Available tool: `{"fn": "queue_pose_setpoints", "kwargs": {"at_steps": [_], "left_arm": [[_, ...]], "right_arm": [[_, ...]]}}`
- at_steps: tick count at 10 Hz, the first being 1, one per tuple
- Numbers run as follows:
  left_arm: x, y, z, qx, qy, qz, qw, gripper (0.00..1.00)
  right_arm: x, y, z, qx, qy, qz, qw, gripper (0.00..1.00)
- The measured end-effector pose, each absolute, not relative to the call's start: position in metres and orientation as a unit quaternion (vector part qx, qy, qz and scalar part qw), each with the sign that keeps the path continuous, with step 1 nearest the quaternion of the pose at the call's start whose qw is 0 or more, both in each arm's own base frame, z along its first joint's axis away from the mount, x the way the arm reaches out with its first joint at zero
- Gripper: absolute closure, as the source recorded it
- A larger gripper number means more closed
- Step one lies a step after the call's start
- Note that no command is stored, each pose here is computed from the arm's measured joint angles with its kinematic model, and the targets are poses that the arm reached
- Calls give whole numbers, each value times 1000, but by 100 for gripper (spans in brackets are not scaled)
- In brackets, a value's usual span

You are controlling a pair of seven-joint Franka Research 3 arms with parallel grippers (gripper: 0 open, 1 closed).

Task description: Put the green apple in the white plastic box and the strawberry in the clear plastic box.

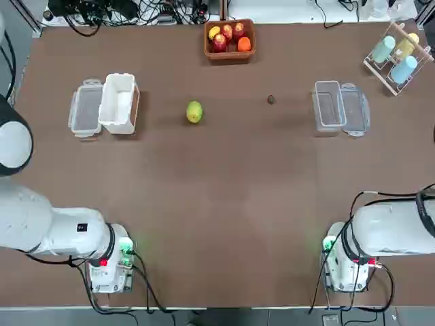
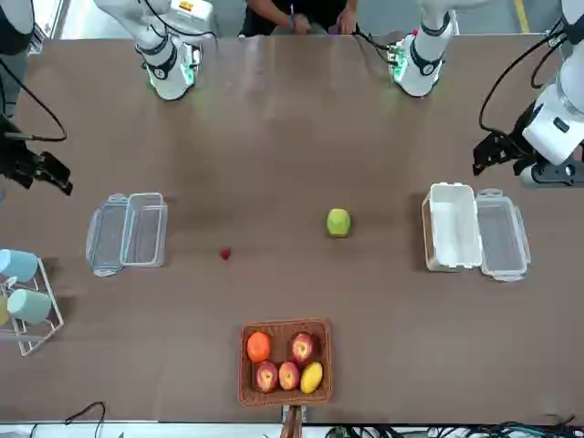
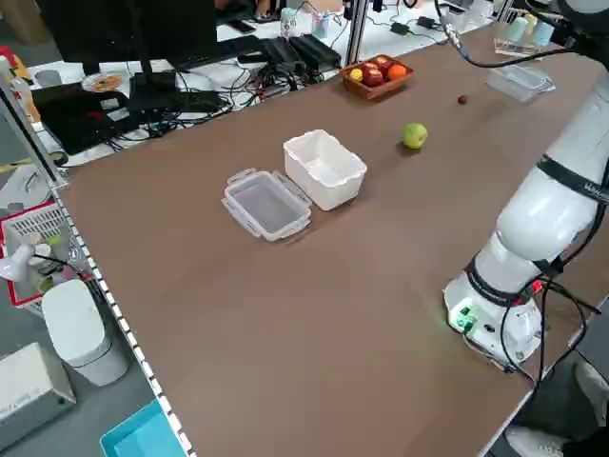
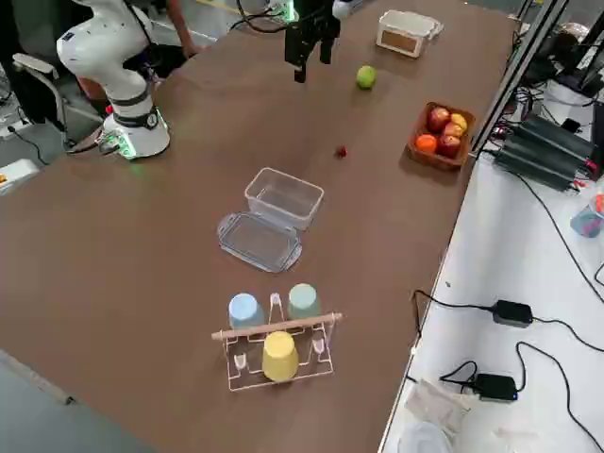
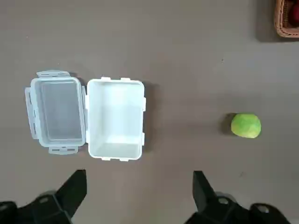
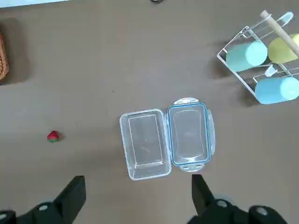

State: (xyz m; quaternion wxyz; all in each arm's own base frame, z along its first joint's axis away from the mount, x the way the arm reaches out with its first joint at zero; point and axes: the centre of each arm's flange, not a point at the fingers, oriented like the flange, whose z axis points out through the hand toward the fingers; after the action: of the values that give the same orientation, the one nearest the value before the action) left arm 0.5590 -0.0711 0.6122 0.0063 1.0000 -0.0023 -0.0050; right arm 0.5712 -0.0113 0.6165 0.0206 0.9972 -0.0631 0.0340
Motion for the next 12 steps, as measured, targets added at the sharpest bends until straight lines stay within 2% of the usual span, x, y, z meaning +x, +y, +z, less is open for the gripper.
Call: {"fn": "queue_pose_setpoints", "kwargs": {"at_steps": [7, 10, 12], "left_arm": [[571, -100, 589, 1000, 25, -12, 9, 0], [579, -167, 549, 999, 43, -25, 16, 0], [576, -221, 513, 998, 49, -37, 2, 0]], "right_arm": [[571, -4, 616, 997, -61, 33, 19, 0], [577, 62, 609, 991, -125, 50, 5, 0], [592, 109, 568, 982, -182, 57, -6, 0]]}}
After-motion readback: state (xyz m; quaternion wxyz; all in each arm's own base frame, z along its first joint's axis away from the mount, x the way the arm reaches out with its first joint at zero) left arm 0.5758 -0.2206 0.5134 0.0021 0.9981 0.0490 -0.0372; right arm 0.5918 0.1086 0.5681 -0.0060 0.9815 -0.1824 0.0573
